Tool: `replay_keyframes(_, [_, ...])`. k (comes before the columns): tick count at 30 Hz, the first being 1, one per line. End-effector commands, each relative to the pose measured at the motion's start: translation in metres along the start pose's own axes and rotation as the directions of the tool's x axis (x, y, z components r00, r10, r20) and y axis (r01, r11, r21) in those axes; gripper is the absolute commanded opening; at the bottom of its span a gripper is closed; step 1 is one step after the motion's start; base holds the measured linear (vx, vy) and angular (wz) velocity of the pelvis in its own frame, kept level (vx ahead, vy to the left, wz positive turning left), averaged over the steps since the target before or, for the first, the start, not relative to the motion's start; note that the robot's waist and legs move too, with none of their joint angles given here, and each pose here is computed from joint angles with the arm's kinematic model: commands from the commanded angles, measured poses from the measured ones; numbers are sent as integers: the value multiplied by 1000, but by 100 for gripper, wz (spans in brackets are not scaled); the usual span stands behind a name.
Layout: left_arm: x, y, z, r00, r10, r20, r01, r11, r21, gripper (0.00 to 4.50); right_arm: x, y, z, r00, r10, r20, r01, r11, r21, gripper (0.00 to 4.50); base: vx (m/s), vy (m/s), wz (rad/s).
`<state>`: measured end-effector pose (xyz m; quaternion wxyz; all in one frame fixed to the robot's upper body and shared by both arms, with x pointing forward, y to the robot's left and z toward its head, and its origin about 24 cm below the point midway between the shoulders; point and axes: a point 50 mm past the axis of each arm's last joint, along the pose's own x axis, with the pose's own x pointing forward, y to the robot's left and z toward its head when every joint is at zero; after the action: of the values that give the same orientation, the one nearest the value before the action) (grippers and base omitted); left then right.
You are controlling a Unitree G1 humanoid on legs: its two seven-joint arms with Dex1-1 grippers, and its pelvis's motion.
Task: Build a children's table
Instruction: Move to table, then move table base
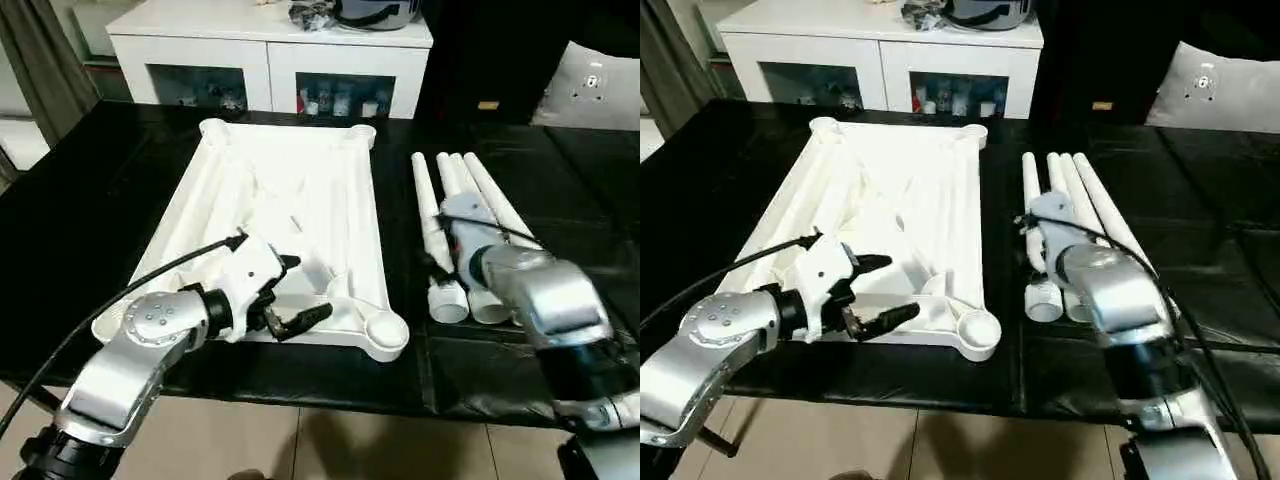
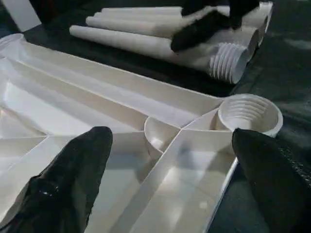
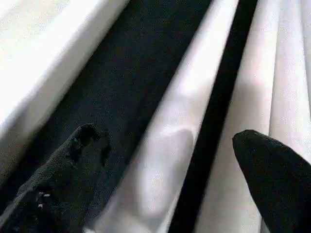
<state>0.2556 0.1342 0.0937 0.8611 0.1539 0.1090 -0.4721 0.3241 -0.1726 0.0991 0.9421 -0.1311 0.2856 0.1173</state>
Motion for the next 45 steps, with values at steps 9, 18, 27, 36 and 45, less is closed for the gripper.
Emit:
replay_keyframes(9, [5,0,-1,983,-182,-22,183,981,71,413,-14,-13,7,958,75,278,-103,991,87,450,0,0,0])
replay_keyframes(18, [18,4,-22,915,-380,-135,395,912,112,333,-41,-13,-17,871,385,304,-352,922,-158,450,0,0,0])
replay_keyframes(27, [43,8,-52,882,-408,-237,444,888,123,279,-72,-14,-38,785,582,212,-572,813,-112,450,0,0,0])
replay_keyframes(36, [45,13,-44,859,-457,-230,494,857,144,206,-87,-18,-45,807,565,174,-525,820,-228,450,0,0,0])
replay_keyframes(45, [39,16,-37,840,-479,-257,527,832,172,122,-101,-14,-47,756,636,155,-604,769,-209,450,0,0,0])
